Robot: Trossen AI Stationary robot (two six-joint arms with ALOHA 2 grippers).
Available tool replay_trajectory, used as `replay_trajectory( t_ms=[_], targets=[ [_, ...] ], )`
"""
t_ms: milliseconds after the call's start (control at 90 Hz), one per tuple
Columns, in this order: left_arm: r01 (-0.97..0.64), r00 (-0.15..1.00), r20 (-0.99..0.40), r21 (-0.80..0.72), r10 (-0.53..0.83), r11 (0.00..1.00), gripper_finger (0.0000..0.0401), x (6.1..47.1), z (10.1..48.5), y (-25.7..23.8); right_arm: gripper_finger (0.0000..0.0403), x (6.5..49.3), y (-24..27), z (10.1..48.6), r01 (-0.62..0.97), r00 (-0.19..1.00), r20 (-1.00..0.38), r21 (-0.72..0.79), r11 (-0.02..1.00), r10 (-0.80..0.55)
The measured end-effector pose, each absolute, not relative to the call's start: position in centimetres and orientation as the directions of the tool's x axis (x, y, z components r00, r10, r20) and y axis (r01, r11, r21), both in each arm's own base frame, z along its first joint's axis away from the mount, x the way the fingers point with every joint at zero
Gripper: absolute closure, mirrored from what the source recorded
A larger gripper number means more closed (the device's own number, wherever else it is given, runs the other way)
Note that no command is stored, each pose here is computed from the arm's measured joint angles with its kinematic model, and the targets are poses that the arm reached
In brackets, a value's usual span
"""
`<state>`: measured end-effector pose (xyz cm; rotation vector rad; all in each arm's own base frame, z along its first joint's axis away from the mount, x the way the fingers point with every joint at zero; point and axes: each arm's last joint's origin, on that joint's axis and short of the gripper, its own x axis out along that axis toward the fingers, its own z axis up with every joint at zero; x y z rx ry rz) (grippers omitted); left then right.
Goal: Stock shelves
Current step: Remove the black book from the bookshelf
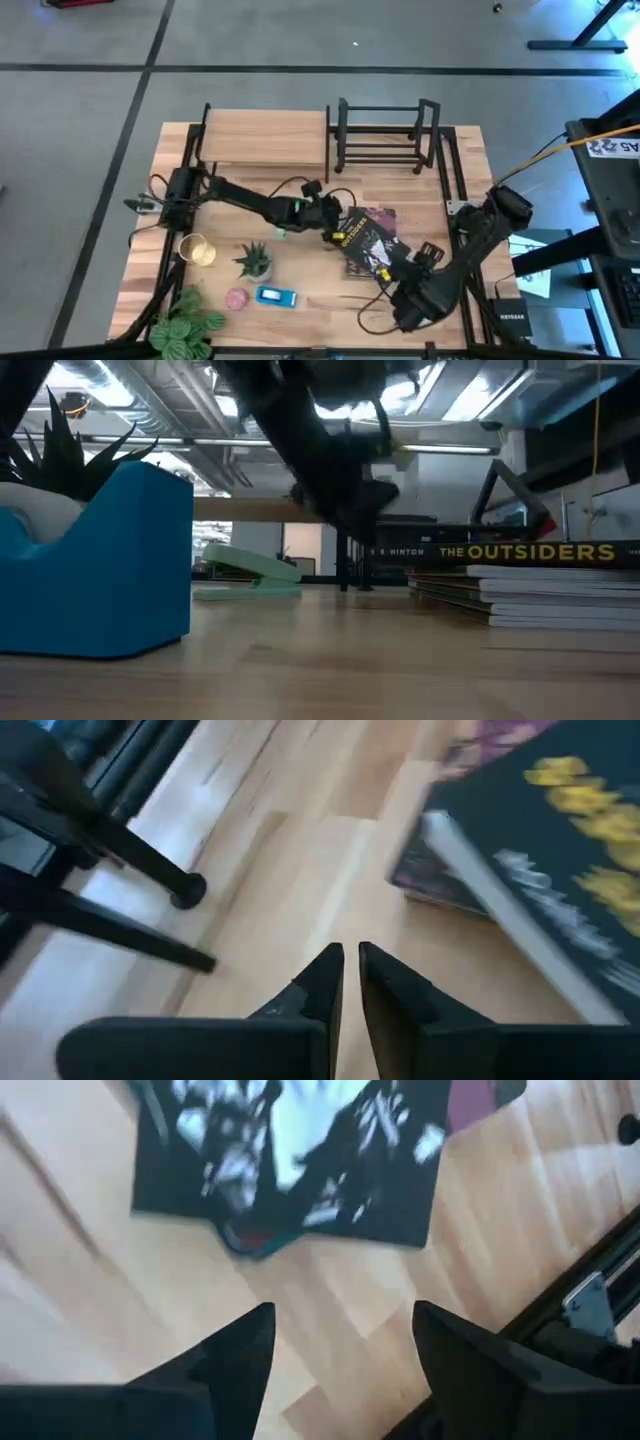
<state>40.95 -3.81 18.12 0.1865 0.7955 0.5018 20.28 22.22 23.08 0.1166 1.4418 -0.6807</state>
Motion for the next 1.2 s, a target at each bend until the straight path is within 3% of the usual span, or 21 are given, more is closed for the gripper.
replay_trajectory(
  t_ms=[89, 178, 256, 333, 556, 922, 1100, 1200],
  targets=[
    [-0.221, 0.589, -0.72, 0.293, 0.367, 0.93, 0.038, 39.1, 20.2, -5.9, 0.0182, 19.6, 23.0, 23.1, 0.491, -0.006, -0.937, -0.308, 0.815, -0.35],
    [-0.052, 0.558, -0.816, 0.149, 0.153, 0.987, 0.0381, 37.6, 20.9, -7.8, 0.0183, 19.2, 23.4, 23.0, 0.504, 0.014, -0.938, -0.293, 0.813, -0.347],
    [0.072, 0.522, -0.853, 0.016, -0.024, 0.997, 0.0387, 37.3, 20.7, -9.0, 0.0183, 19.3, 23.7, 23.0, 0.518, 0.056, -0.939, -0.263, 0.814, -0.339],
    [0.14, 0.516, -0.851, -0.03, -0.099, 0.99, 0.0396, 37.9, 19.5, -9.8, 0.0183, 19.6, 23.8, 22.9, 0.526, 0.104, -0.935, -0.237, 0.817, -0.339],
    [0.138, 0.578, -0.814, 0.039, -0.048, 0.99, 0.04, 40.5, 15.8, -9.2, 0.0183, 20.1, 24.4, 22.8, 0.54, 0.173, -0.94, -0.161, 0.826, -0.295],
    [-0.097, 0.636, -0.761, 0.082, 0.125, 0.992, 0.04, 42.2, 15.7, -2.4, 0.0183, 20.6, 24.8, 22.8, 0.586, 0.247, -0.928, -0.085, 0.806, -0.278],
    [-0.184, 0.704, -0.691, 0.047, 0.165, 0.982, 0.04, 43.0, 16.4, 0.2, 0.0183, 20.2, 24.3, 22.9, 0.613, 0.212, -0.923, -0.131, 0.779, -0.322],
    [-0.199, 0.719, -0.672, 0.041, 0.174, 0.979, 0.04, 43.2, 16.7, 0.7, 0.0184, 19.4, 23.4, 23.1, 0.659, 0.103, -0.913, -0.235, 0.714, -0.395]
  ],
)
